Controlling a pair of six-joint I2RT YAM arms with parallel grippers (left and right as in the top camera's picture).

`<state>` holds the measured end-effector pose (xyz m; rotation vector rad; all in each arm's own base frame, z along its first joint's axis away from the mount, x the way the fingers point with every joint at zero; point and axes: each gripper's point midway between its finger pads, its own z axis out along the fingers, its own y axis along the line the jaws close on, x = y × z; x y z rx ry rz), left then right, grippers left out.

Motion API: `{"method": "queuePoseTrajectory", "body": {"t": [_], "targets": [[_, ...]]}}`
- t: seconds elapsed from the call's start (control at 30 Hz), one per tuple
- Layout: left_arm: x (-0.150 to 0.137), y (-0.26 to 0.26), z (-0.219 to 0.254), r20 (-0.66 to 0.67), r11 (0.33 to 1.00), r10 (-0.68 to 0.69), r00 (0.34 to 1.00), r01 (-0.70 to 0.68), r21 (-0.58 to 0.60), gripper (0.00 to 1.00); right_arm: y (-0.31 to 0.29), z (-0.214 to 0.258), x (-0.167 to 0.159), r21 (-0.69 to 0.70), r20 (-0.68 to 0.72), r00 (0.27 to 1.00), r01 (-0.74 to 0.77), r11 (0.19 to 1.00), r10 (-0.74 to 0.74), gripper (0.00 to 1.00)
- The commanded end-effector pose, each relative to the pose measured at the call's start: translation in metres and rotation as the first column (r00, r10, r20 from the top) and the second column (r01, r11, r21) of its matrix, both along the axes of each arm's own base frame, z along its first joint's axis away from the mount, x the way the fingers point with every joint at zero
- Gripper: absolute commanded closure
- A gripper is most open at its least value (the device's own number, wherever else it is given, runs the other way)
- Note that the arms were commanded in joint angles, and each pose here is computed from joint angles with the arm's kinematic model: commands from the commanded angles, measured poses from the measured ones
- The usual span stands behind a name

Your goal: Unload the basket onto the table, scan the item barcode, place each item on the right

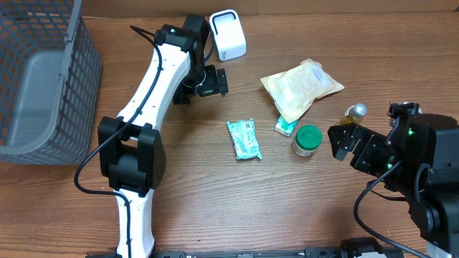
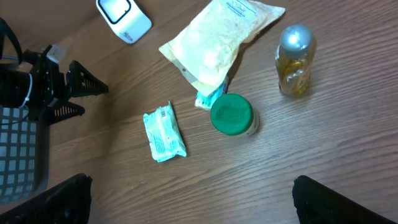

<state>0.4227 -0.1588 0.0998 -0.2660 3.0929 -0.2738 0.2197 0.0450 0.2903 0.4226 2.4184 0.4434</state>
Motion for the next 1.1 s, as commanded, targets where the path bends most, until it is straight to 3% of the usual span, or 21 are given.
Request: {"method": "queuePoseTrajectory", "body": {"t": [0.0,1.07], "targets": [[0.0022,-0.0028,0.0101,0.032,1.0,-0.014,0.999,0.014,-0.002,0.0,-0.0014,-0.0013,-0.0039,0.003,0.01,1.0,0.005,1.0,-0.006,0.0],[0.0022,-0.0027,0.01,0.033,1.0,-0.014,0.999,0.014,-0.002,0.0,-0.0062,-0.003,-0.0134,-0.013,0.027,0.999,0.022,1.0,-0.021,0.0]]}}
